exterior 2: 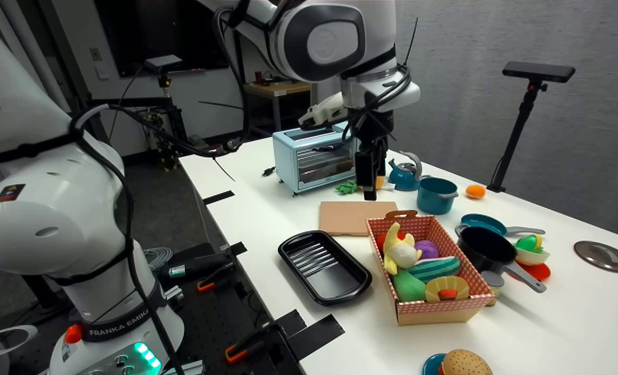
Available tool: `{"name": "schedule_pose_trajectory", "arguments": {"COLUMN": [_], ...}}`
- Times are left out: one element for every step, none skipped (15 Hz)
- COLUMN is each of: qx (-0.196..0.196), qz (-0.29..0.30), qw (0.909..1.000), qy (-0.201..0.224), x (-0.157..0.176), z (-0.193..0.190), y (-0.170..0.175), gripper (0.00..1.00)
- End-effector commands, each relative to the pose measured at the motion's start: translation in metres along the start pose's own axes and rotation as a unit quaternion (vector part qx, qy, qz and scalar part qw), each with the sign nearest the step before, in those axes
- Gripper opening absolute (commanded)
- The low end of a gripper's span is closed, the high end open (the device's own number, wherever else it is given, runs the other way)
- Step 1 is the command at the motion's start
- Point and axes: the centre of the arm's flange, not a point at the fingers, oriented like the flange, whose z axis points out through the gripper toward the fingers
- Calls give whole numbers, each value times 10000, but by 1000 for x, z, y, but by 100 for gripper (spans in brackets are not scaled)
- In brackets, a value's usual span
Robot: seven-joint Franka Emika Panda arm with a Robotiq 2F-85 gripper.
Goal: Put the toy banana on the wooden board
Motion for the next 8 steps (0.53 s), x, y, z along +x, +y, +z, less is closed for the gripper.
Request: {"name": "schedule_pose_trajectory", "arguments": {"qx": [-48, -56, -71, -94, -130, -158, -194, -220], "qz": [201, 230, 253, 275, 291, 314, 339, 364], "qw": [9996, 9995, 9994, 9994, 9992, 9991, 9989, 9988], "qy": [193, 199, 206, 213, 226, 233, 241, 244], "x": [16, 19, 22, 25, 28, 31, 34, 36], "z": [5, 6, 8, 10, 12, 15, 17, 19], "y": [4, 6, 8, 9, 11, 13, 14, 15], "gripper": [100, 100, 100, 100, 100, 100, 100, 100]}}
